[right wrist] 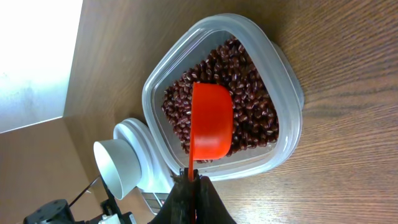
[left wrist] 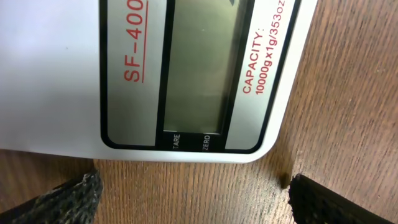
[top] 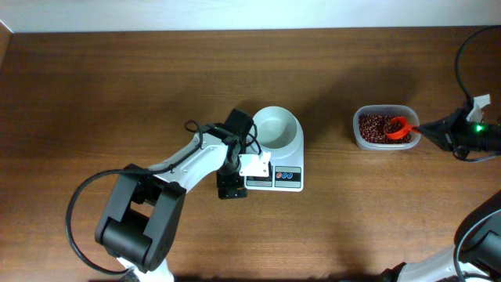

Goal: Scoop item into bowl and weigh 50g on scale
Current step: 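Lift the filled scoop out of the tub with the right gripper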

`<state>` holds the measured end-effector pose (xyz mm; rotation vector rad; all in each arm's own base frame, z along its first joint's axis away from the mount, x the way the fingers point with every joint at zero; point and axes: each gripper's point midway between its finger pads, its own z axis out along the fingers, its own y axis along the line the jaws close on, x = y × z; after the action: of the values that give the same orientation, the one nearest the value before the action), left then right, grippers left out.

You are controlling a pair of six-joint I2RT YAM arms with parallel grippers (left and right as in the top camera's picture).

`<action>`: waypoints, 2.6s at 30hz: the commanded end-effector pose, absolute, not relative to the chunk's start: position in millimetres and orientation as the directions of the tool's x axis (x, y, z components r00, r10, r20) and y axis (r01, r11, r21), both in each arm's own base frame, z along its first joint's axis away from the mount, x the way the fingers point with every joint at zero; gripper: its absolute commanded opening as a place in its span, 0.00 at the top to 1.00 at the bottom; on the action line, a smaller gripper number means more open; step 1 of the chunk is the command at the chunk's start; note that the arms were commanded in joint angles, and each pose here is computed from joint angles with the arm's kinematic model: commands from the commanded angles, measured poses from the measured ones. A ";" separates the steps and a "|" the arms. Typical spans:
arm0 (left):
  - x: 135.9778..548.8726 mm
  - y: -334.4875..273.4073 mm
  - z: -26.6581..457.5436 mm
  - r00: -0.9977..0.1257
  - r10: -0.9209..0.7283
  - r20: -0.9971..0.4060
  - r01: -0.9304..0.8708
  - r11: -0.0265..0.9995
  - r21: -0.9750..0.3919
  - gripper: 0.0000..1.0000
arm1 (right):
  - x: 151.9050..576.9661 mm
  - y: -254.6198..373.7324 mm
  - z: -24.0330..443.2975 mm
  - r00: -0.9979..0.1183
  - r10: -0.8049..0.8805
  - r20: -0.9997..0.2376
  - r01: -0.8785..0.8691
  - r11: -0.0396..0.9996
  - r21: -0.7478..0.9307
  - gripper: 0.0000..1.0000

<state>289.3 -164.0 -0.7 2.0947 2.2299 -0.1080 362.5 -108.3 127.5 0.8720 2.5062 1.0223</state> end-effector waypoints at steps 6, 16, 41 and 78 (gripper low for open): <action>287.7 -166.6 -5.3 -0.048 0.992 -0.115 0.999 0.046 -0.018 0.01 | 364.3 -107.2 133.0 -0.784 0.618 -0.057 0.389 0.561 0.730 0.96; 287.7 -166.6 -5.3 -0.048 0.992 -0.115 0.999 0.046 -0.018 0.01 | 366.9 -109.1 133.3 -0.783 0.618 -0.074 0.380 0.569 0.730 0.96; 296.8 -171.1 -4.7 -0.043 0.990 -0.135 0.999 0.046 0.019 0.01 | 370.0 -111.1 133.9 -0.782 0.617 -0.093 0.368 0.577 0.729 0.96; 277.9 -168.2 18.2 -0.082 0.968 -0.238 0.988 0.111 0.109 0.01 | 369.5 -110.9 133.7 -0.783 0.614 -0.094 0.367 0.579 0.728 0.96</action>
<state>284.8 -166.7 21.6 1.9577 2.1365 -0.0788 365.6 -109.2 128.9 0.8261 2.4975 1.0134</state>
